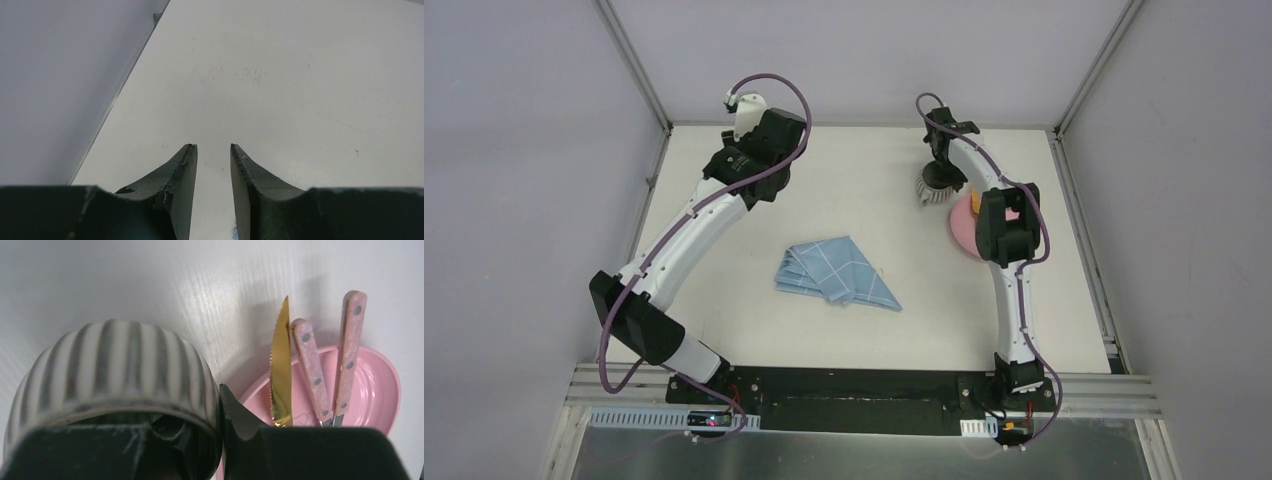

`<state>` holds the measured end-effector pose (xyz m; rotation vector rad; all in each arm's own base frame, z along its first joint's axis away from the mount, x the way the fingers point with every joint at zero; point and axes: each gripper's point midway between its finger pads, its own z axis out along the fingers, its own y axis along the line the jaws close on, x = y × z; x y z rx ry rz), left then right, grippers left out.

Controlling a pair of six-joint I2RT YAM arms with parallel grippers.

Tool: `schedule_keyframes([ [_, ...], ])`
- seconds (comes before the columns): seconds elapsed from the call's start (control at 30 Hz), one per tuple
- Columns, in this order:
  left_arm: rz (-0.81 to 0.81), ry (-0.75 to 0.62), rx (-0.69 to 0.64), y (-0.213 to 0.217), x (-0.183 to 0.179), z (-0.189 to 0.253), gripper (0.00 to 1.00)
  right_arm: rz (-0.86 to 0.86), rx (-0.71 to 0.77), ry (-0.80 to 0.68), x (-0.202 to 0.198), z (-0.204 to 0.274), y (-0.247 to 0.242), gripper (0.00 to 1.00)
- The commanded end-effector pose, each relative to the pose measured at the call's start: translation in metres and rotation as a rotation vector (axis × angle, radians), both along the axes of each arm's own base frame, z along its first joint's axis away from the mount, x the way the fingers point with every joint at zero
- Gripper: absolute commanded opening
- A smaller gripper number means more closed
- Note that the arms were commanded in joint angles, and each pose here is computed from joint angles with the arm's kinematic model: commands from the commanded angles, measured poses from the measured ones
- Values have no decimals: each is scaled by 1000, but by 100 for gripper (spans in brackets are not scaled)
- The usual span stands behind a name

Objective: Set the dinner table for one person
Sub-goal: Place the cup at the center of the board.

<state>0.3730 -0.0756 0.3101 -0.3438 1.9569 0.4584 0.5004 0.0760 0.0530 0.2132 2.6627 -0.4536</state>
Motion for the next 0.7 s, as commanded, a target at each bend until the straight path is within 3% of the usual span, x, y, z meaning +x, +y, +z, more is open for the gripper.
schedule_keyframes([
  [0.0, 9, -45, 3, -4, 9, 15, 33, -15, -4, -69, 14, 21, -8, 0],
  [0.2, 5, -29, 16, -8, 15, 10, 35, -11, 2, -65, 14, 19, -7, 1],
  [0.33, 19, -40, 26, -5, 14, 14, 54, -1, 24, -86, 17, 26, -3, 27],
  [0.5, 34, -52, 58, 0, 14, 22, 69, 1, 35, -116, 18, 37, -2, 58],
  [0.67, 44, -64, 81, 2, 16, 32, 74, 9, 63, -144, 19, 51, 3, 70],
])
